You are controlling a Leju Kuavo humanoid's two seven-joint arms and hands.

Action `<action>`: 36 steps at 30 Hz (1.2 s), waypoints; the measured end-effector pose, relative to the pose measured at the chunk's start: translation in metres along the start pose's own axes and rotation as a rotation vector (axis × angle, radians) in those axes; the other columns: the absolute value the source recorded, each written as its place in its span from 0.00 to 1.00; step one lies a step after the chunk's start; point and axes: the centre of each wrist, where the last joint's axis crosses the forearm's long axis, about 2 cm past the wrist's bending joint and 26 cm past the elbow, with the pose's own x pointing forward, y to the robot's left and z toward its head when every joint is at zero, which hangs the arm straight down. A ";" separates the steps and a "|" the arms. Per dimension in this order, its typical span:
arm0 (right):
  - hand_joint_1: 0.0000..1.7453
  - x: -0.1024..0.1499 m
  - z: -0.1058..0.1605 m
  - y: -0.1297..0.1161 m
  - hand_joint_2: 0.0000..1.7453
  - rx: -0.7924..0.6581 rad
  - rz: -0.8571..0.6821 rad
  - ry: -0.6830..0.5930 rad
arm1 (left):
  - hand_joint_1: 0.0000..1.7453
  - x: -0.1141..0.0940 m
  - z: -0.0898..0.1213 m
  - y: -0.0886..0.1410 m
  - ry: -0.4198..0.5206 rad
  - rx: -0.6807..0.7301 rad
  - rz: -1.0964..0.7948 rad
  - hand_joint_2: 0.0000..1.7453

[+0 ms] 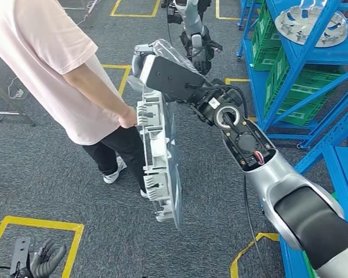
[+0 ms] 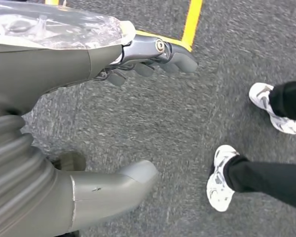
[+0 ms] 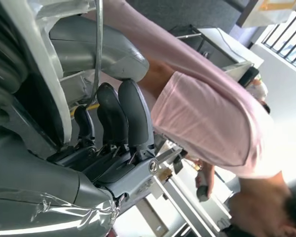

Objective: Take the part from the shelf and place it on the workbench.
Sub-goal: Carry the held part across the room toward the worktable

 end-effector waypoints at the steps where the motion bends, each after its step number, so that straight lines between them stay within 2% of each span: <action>1: 1.00 0.000 0.000 0.000 1.00 0.000 0.000 0.000 | 0.00 0.000 0.000 0.000 0.000 0.000 0.000 1.00; 36: 1.00 0.000 -0.001 0.001 1.00 0.005 -0.005 -0.009 | 0.00 0.000 0.000 0.002 0.002 0.010 -0.003 1.00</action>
